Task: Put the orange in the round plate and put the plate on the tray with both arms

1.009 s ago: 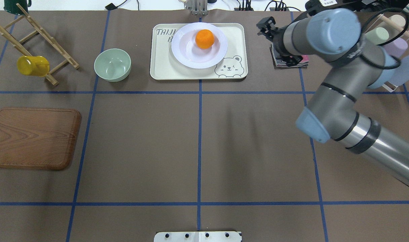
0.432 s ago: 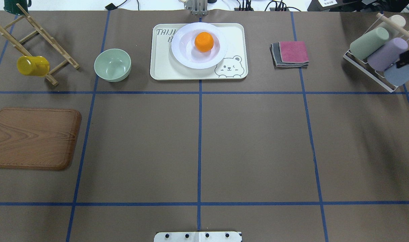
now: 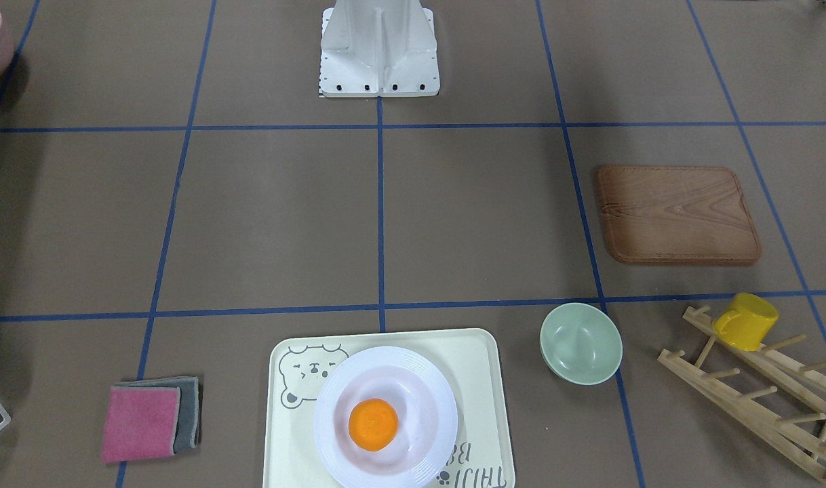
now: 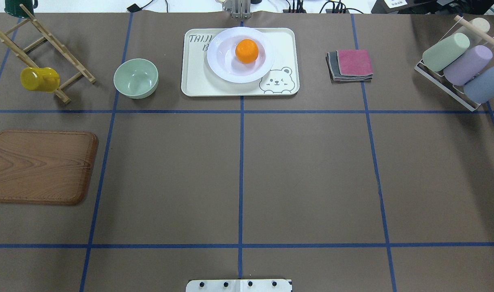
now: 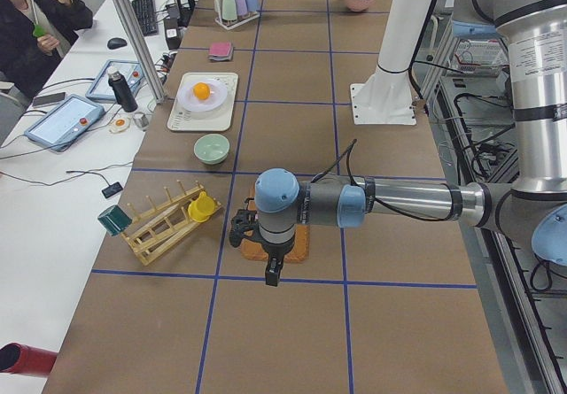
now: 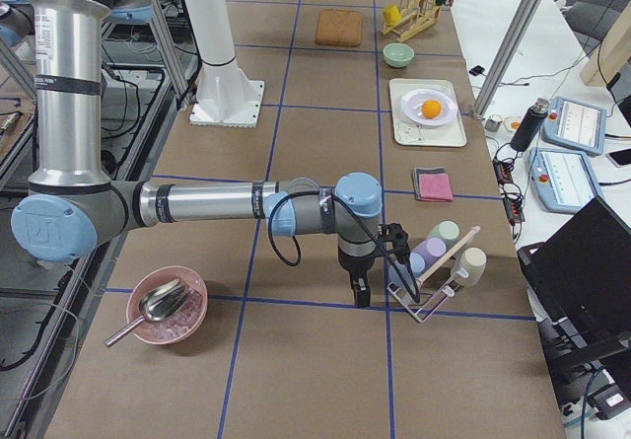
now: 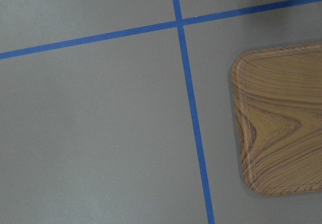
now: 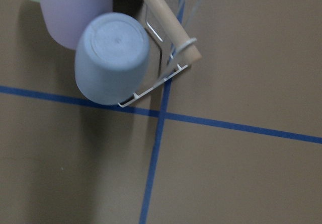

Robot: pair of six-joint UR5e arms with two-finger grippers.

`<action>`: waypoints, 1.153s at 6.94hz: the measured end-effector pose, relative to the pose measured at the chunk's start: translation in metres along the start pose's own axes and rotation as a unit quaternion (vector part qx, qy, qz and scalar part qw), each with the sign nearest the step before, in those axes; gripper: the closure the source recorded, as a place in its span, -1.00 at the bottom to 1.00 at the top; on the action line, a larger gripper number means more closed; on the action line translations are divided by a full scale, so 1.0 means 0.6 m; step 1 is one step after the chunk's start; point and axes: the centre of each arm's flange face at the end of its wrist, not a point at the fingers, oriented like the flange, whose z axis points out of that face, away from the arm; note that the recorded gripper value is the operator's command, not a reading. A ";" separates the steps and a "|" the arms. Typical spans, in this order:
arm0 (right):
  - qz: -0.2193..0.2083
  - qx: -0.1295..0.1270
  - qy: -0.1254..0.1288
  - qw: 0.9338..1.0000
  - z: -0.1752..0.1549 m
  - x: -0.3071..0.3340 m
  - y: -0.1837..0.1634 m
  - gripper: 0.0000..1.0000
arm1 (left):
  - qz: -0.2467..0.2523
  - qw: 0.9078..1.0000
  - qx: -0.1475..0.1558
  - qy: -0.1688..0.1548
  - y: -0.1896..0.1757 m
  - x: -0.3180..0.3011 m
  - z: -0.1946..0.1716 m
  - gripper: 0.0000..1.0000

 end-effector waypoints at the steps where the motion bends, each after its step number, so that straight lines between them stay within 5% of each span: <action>1: 0.002 -0.011 -0.017 1.000 0.000 0.008 0.021 -1.00 | -0.001 1.000 -0.001 0.000 0.001 0.000 0.001 -0.98; 8: 0.026 -0.029 -0.080 0.996 0.038 0.018 0.069 -1.00 | 0.000 1.000 0.001 -0.001 0.003 -0.001 0.000 -0.98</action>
